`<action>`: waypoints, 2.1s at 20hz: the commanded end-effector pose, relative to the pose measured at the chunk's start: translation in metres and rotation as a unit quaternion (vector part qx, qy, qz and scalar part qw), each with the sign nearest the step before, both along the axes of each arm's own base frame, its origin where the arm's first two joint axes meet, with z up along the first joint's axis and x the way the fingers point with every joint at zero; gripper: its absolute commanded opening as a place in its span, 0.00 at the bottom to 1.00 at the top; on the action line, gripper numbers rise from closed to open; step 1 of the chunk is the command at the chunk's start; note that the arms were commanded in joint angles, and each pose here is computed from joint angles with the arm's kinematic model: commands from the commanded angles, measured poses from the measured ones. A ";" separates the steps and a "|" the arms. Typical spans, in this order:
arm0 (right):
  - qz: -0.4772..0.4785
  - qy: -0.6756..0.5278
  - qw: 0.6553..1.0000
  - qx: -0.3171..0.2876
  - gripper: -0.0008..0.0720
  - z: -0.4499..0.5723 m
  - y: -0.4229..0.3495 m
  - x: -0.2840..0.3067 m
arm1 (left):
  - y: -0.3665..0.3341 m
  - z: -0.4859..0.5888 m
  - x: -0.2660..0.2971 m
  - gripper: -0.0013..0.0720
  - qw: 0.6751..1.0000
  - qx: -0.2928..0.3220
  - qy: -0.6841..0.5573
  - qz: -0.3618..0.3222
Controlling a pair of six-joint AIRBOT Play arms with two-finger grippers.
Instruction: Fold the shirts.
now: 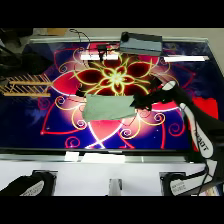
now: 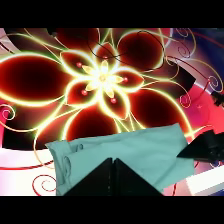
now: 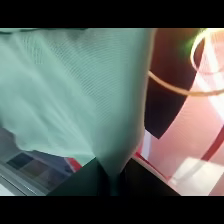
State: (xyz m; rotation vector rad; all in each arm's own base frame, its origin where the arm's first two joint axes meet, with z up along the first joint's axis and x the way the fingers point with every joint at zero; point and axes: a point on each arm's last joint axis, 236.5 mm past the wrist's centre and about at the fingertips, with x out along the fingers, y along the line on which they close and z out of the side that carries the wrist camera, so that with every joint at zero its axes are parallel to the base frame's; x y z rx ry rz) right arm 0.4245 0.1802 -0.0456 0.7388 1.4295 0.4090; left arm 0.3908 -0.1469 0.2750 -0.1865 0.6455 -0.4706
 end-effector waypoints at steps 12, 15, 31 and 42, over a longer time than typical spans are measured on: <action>-0.337 -0.183 0.922 -0.044 0.05 0.253 -0.356 -0.020 | -0.002 -0.025 0.017 0.06 1.000 0.005 0.028 0.000; -0.378 -0.159 0.911 -0.048 0.05 0.258 -0.385 -0.059 | -0.003 -0.026 0.017 0.06 1.000 0.005 0.029 0.000; -0.402 0.190 0.867 -0.227 0.05 0.106 -0.403 -0.235 | -0.035 -0.026 0.003 0.06 0.998 0.016 0.022 -0.049; -0.386 0.101 0.864 -0.308 0.94 0.108 -0.434 -0.225 | -0.034 -0.024 0.004 0.06 0.998 0.019 0.018 -0.049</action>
